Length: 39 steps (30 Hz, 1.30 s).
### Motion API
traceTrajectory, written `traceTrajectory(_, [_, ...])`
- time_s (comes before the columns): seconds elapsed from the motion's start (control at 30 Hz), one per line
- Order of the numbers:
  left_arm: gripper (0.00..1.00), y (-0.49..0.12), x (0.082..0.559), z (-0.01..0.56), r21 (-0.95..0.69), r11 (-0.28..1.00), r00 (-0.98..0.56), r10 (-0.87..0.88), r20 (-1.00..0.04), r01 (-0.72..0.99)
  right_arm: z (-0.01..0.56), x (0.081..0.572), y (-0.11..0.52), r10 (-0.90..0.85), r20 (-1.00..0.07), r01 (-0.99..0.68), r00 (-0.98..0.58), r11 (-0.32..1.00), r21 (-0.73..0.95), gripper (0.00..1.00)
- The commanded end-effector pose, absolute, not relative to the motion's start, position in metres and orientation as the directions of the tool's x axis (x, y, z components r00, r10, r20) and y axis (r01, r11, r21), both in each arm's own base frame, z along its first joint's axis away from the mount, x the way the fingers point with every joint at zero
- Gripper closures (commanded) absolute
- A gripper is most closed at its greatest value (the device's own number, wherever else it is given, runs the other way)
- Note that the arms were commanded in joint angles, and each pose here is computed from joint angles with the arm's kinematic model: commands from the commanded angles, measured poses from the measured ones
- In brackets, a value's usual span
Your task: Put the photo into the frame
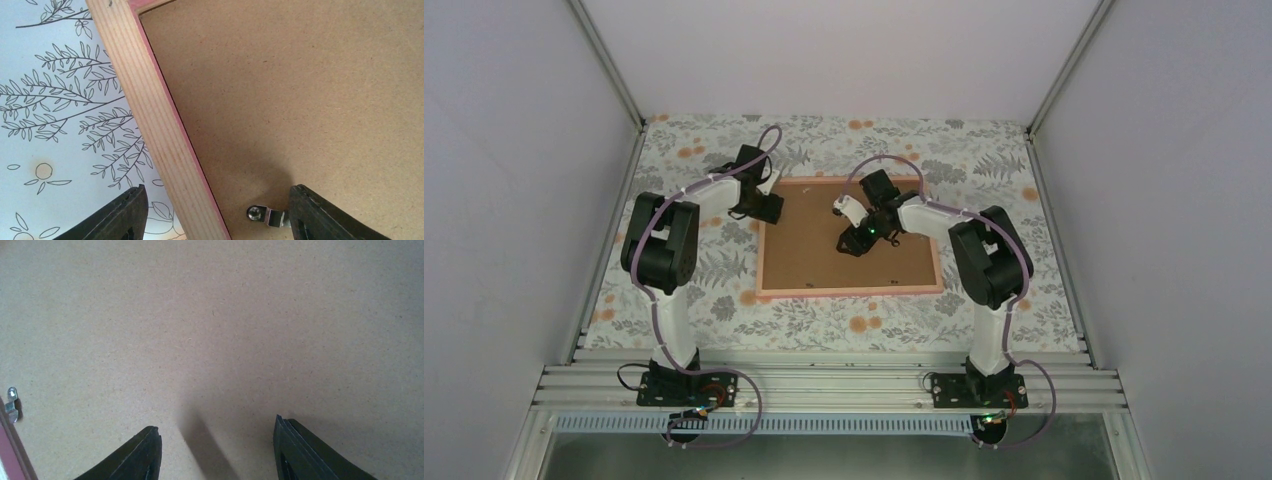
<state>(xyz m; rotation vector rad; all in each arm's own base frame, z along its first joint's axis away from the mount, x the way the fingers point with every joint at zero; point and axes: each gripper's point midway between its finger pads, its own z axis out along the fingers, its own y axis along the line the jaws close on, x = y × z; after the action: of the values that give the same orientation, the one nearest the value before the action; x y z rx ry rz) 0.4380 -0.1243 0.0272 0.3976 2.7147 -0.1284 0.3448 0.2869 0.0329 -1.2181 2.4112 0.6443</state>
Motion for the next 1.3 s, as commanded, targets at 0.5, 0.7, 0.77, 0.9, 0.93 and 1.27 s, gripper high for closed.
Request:
traceTrajectory(0.5, [0.5,-0.076,0.405,-0.001,0.109,0.898,-0.879,0.44,-0.183,0.427,-0.031,0.311,0.26,-0.656,-0.329,-0.734,-0.679,0.592,0.334,0.47])
traceTrajectory(0.7, [0.47,-0.077,0.399,0.001,0.109,0.854,-0.84,0.52,-0.155,0.509,-0.034,0.311,0.257,-0.654,-0.322,-0.728,-0.685,0.601,0.33,0.48])
traceTrajectory(0.77, [0.42,-0.074,0.397,-0.001,0.12,0.846,-0.836,0.533,-0.131,0.52,-0.035,0.311,0.257,-0.652,-0.321,-0.726,-0.687,0.602,0.332,0.48])
traceTrajectory(0.9, [0.45,-0.067,0.398,-0.006,0.142,0.844,-0.84,0.533,-0.106,0.517,-0.035,0.312,0.258,-0.649,-0.323,-0.725,-0.689,0.603,0.333,0.48])
traceTrajectory(0.93, [0.48,-0.066,0.4,-0.006,0.151,0.841,-0.837,0.537,-0.106,0.52,-0.035,0.312,0.258,-0.65,-0.324,-0.725,-0.688,0.603,0.332,0.48])
traceTrajectory(1.27, [0.7,-0.071,0.422,0.006,0.196,0.782,-0.769,0.62,-0.152,0.592,-0.035,0.313,0.257,-0.644,-0.324,-0.721,-0.693,0.607,0.334,0.49])
